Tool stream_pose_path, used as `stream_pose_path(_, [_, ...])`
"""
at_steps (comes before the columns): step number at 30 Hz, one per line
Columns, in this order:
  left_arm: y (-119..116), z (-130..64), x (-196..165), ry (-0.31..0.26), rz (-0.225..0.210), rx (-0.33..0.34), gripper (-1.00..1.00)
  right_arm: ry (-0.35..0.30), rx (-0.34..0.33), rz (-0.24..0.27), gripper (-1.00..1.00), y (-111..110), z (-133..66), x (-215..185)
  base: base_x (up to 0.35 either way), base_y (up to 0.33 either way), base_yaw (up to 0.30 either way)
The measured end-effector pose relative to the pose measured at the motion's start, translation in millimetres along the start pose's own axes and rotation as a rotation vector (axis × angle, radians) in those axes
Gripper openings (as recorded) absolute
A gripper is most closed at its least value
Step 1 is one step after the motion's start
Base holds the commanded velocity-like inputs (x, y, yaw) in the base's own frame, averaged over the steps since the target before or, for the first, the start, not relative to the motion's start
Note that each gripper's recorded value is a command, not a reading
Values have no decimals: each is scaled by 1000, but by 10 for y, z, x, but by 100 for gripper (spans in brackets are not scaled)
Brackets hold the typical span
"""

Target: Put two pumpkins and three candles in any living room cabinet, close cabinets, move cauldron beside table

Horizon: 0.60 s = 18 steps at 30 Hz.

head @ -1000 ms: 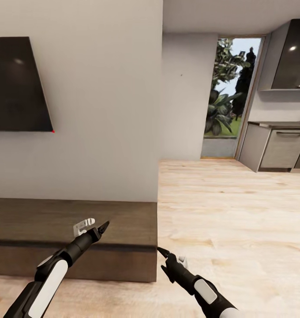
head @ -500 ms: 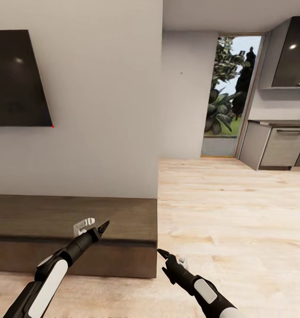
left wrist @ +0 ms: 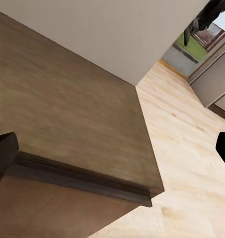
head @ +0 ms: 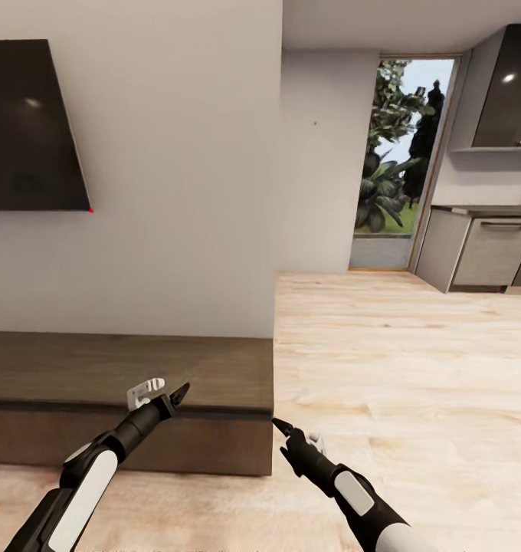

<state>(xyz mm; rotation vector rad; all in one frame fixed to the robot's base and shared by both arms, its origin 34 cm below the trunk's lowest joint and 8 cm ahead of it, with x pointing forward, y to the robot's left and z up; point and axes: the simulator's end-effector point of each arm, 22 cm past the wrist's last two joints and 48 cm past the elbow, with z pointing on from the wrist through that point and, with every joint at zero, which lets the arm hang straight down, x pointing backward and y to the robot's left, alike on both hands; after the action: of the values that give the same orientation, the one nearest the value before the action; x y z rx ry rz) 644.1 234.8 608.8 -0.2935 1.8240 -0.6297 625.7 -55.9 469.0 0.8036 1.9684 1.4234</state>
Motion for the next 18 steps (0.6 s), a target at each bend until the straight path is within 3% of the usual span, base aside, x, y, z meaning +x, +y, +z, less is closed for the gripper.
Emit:
stream_pose_path(2, [22, -1, 38, 0, 0, 0, 100, -1, -20, -4, 100, 8, 2, -3, 0, 0, 0])
stream_pose_path(6, [65, -2, 120, -1, -1, 1, 100, 10, -153, -25, 100, 208, -34, 13, 0, 0, 0])
stream_pose_path(8, [88, -2, 160, -1, 0, 1, 100, 16, -181, -32, 100, 226, -43, 34, 0, 0, 0])
stream_pose_path(18, [211, 6, 356, 6, -1, -2, 100, 18, -213, -44, 100, 99, -37, 77, 0, 0, 0])
